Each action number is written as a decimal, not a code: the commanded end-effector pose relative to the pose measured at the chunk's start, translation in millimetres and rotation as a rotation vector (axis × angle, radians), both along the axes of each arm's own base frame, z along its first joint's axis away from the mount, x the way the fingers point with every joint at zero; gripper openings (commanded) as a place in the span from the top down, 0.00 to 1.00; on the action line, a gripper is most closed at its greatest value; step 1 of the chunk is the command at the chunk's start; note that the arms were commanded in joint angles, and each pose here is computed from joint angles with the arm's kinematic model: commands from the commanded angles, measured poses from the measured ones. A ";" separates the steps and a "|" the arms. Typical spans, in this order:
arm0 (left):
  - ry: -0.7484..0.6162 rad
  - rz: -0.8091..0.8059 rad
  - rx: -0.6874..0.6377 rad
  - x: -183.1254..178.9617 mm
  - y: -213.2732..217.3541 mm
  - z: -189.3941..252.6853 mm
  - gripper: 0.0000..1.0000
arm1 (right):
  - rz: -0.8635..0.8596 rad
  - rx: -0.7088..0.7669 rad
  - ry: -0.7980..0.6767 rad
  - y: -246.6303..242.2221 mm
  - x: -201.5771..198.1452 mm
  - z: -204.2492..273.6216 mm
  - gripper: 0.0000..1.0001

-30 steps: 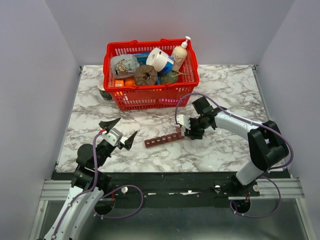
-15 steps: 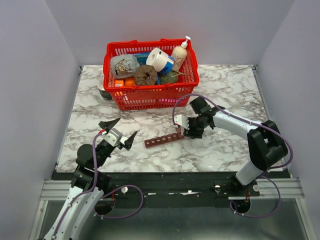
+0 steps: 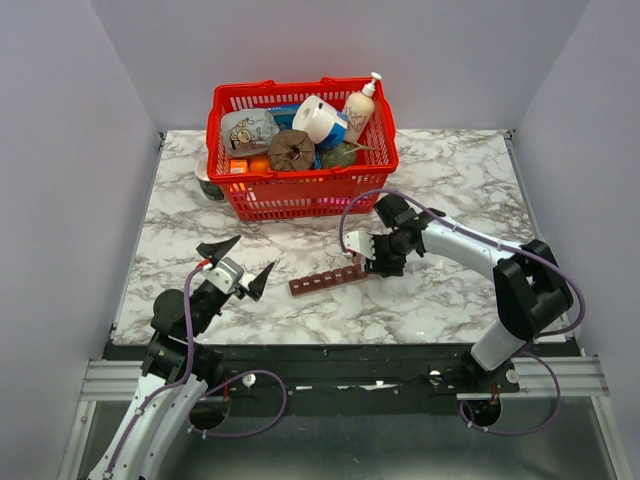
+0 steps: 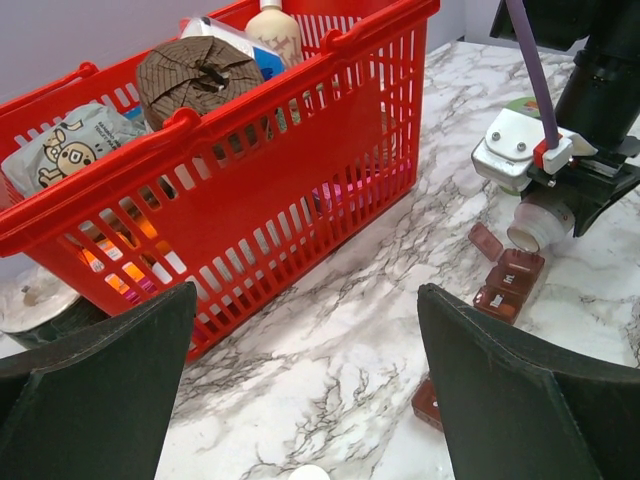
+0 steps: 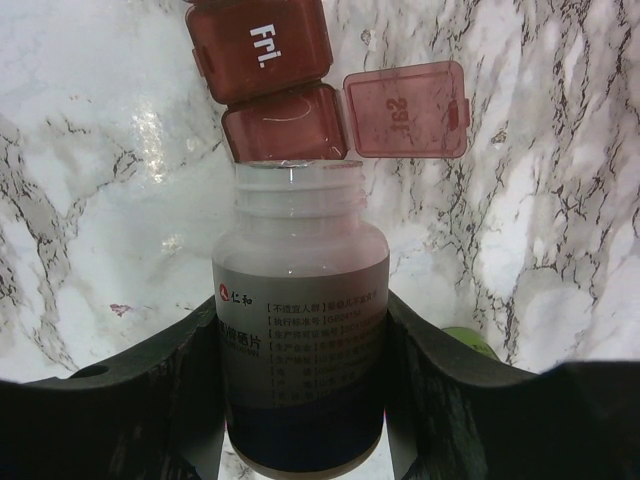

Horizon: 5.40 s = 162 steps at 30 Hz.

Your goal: Sort the pills into containers

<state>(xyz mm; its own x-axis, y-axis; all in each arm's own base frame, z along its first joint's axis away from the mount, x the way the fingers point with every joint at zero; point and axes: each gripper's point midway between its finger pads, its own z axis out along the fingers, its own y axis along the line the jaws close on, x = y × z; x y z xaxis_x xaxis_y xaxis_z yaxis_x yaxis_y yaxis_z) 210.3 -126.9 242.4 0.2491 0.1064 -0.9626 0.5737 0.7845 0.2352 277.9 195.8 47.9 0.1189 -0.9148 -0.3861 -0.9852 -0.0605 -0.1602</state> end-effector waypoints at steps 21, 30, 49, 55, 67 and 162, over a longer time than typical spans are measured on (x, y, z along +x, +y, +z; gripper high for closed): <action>-0.054 -0.019 -0.006 -5.5 -1.0 15.3 0.01 | 0.003 -0.131 0.014 -5.1 -2.9 1.0 0.99; -0.057 -0.025 -0.008 -6.6 -1.7 15.9 0.01 | 0.004 -0.160 0.021 -5.1 -4.5 0.9 0.99; -0.066 -0.032 -0.013 -8.5 -2.2 17.8 0.01 | -0.007 -0.220 0.038 -2.4 -6.4 2.6 1.00; -0.073 -0.033 -0.013 -9.4 -2.1 19.5 0.01 | -0.010 -0.236 0.040 -0.9 -5.9 4.2 0.99; -0.078 -0.032 -0.017 -10.3 -1.4 20.3 0.01 | -0.009 -0.285 0.052 -1.0 -6.3 3.3 0.99; 0.251 -0.063 -0.308 -2.2 -17.6 33.5 0.01 | -0.090 0.252 0.011 45.3 -32.9 72.1 1.00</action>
<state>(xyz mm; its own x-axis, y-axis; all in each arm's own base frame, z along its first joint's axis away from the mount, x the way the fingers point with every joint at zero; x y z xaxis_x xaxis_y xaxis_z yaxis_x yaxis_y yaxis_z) 204.6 -140.5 267.0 0.1225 -0.0663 -0.9903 0.6420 0.7662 0.0281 248.5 221.9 94.7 0.0395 -0.8806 -0.4723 -0.9882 0.0354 -0.1488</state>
